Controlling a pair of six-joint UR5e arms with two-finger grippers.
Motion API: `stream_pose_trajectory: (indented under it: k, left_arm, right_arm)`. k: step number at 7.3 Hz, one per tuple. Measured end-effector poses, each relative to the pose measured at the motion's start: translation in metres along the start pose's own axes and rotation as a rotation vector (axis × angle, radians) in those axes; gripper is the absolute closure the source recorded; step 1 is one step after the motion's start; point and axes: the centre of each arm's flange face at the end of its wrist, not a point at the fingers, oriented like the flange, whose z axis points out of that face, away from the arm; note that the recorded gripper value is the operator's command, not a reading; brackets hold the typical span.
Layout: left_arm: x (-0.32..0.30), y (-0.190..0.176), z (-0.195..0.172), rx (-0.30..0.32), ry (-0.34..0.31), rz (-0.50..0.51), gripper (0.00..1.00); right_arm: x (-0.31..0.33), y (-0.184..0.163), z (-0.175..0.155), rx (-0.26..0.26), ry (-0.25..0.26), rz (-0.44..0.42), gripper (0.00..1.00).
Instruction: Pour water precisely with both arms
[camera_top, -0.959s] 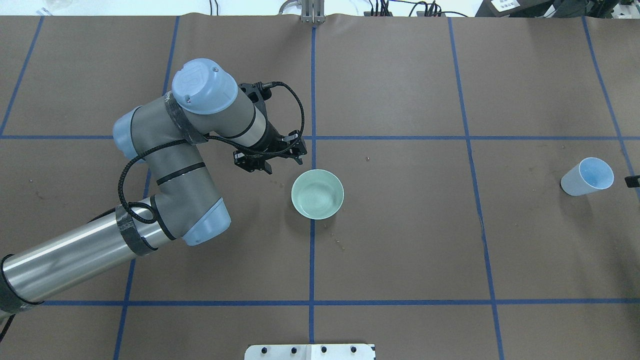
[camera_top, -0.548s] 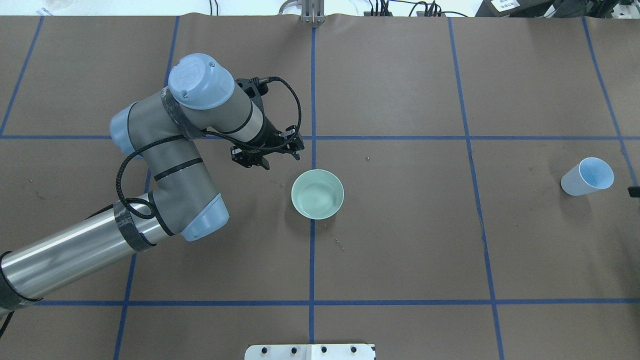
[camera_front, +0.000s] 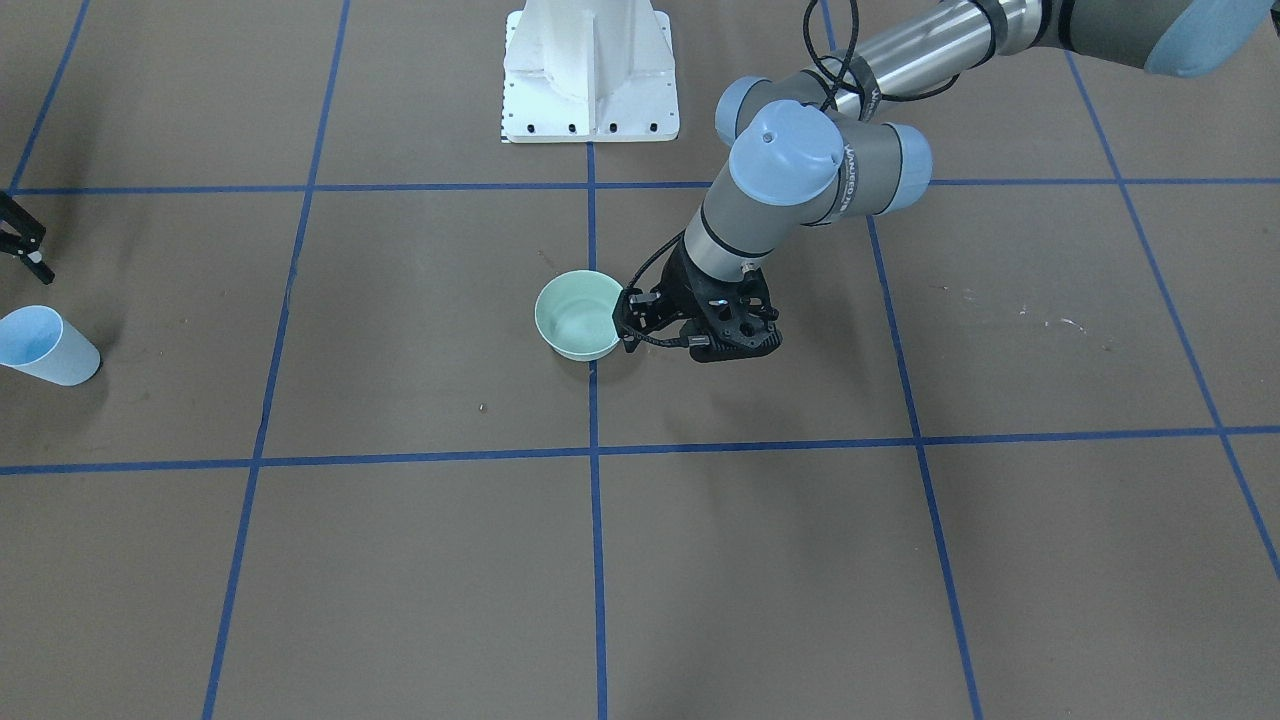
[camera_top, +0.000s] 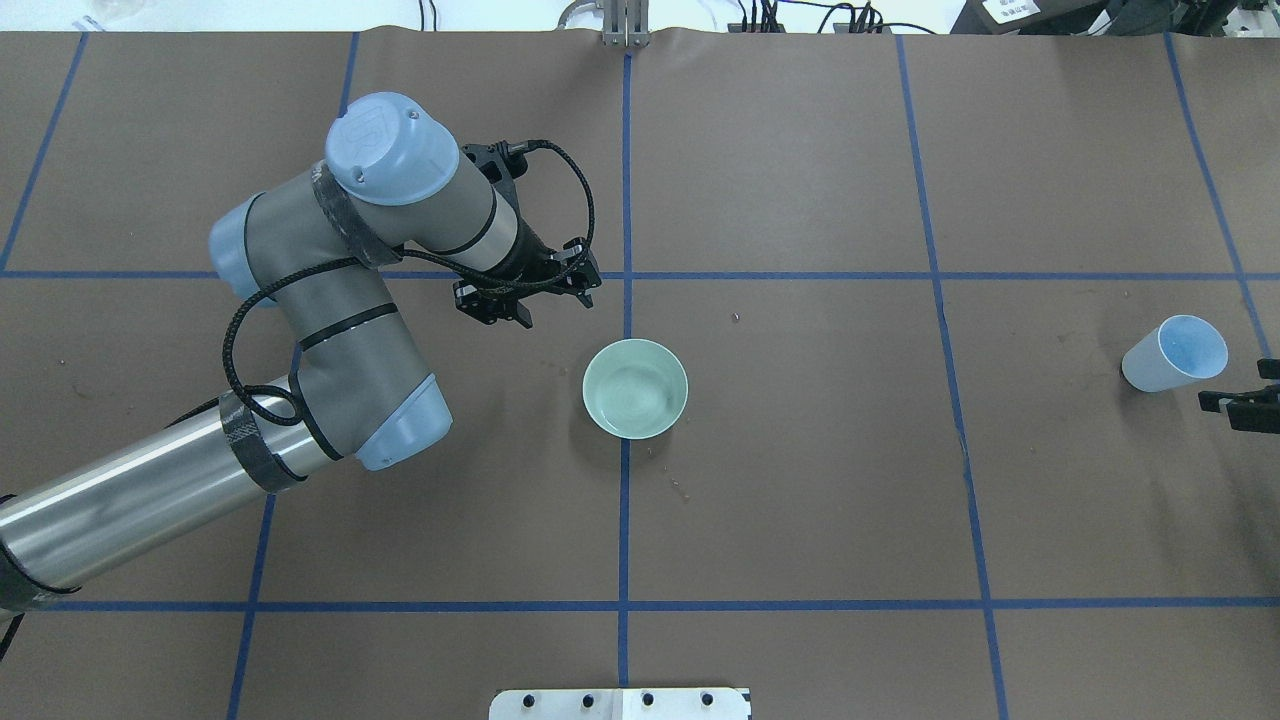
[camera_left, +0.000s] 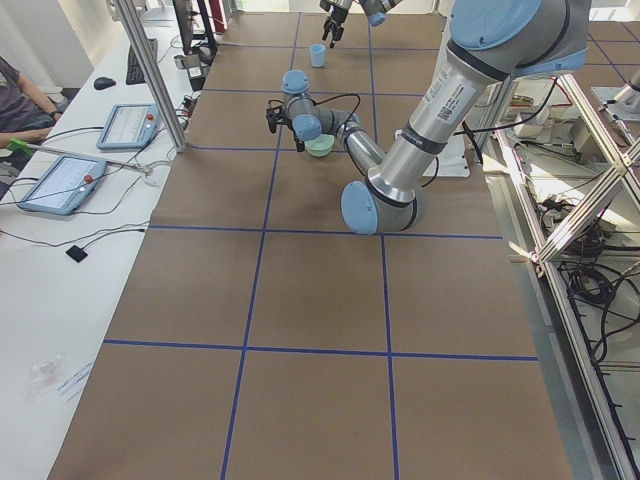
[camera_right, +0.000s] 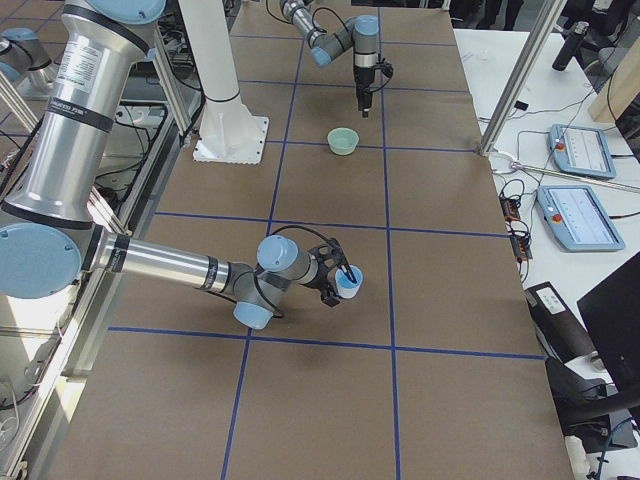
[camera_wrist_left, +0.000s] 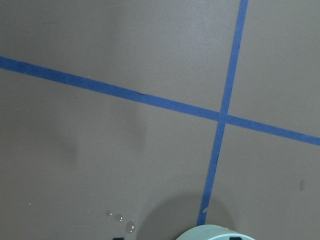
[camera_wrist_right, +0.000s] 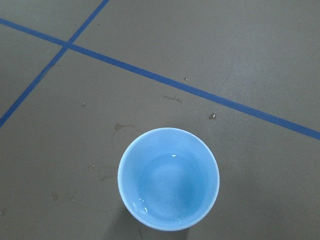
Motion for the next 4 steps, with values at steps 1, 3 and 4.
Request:
stream_pose_trajectory:
  k: [1,3,4]
  left_arm:
    - [-0.001,-0.002,-0.001,0.003,-0.002,-0.003,0.23]
    - [-0.002,-0.004,-0.002,0.004,-0.004,-0.005,0.23]
    - [-0.002,-0.004,-0.001,0.005,-0.006,-0.006,0.23]
  right_arm:
    - [-0.001,0.002,0.004,0.009,0.009,0.003,0.02]
    - [-0.006,0.004,0.013,0.040,0.036,-0.021,0.02]
    - [-0.009,0.006,0.019,0.052,0.043,-0.036,0.02]
